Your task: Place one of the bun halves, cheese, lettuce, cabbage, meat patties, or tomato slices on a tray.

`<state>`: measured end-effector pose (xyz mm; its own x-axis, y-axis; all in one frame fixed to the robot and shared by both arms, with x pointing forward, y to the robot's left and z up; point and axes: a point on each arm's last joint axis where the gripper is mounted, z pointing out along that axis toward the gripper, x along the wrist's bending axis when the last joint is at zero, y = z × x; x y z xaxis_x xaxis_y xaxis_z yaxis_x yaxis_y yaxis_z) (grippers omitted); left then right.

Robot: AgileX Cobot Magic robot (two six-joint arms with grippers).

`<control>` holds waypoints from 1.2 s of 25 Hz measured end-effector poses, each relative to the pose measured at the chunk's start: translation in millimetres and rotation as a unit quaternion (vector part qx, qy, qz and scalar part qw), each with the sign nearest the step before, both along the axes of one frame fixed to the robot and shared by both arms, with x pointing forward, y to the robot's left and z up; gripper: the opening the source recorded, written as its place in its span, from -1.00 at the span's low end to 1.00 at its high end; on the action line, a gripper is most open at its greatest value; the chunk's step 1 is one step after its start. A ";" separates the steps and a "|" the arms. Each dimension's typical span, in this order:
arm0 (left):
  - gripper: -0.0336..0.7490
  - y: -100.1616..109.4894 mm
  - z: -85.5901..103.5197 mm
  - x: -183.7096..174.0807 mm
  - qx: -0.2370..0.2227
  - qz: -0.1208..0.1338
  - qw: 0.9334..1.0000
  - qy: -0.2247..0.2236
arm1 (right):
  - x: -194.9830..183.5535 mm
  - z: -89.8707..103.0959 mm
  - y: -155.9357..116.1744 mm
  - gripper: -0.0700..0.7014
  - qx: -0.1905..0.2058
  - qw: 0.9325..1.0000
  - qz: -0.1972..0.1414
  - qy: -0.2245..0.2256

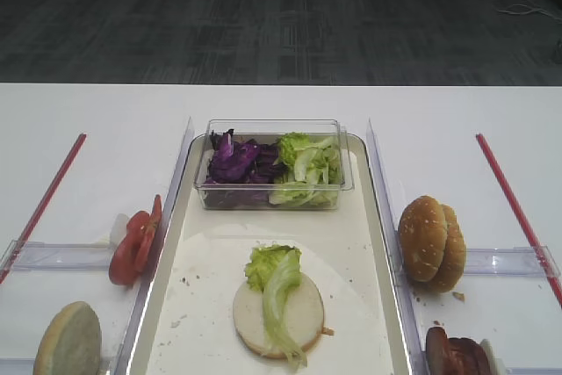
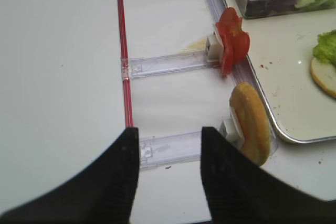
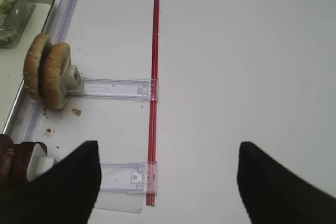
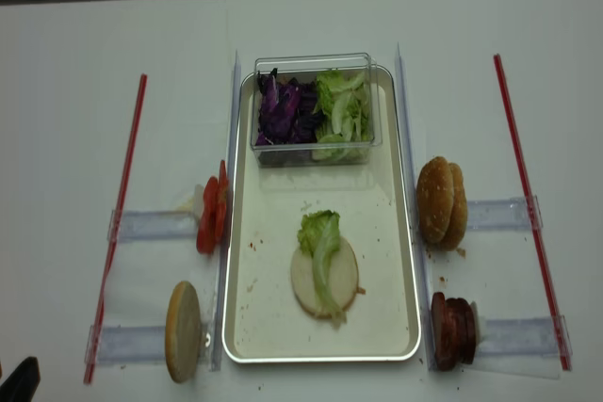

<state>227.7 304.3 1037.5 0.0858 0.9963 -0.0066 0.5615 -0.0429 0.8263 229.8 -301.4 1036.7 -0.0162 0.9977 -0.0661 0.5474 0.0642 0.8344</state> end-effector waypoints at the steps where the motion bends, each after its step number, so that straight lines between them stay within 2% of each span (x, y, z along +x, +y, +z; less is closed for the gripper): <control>1: -0.22 0.0 0.0 0.0 0.000 0.000 1.000 0.000 | 0.0 0.0 0.8 0.61 0.004 1.000 0.003 0.000; 10: -0.22 0.0 0.0 0.0 0.000 0.000 1.000 0.000 | 0.0 0.2 3.3 0.61 0.019 0.999 0.038 -0.001; 30: -0.22 0.0 0.0 0.0 0.000 0.000 1.000 0.000 | 0.1 0.4 3.3 0.61 0.020 0.999 0.039 -0.002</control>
<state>227.7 304.3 1037.5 0.0858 0.9963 -0.0066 0.5615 -0.0429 0.8263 229.9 -298.1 1037.1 -0.0945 0.9952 -0.0271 0.5393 0.0740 0.8389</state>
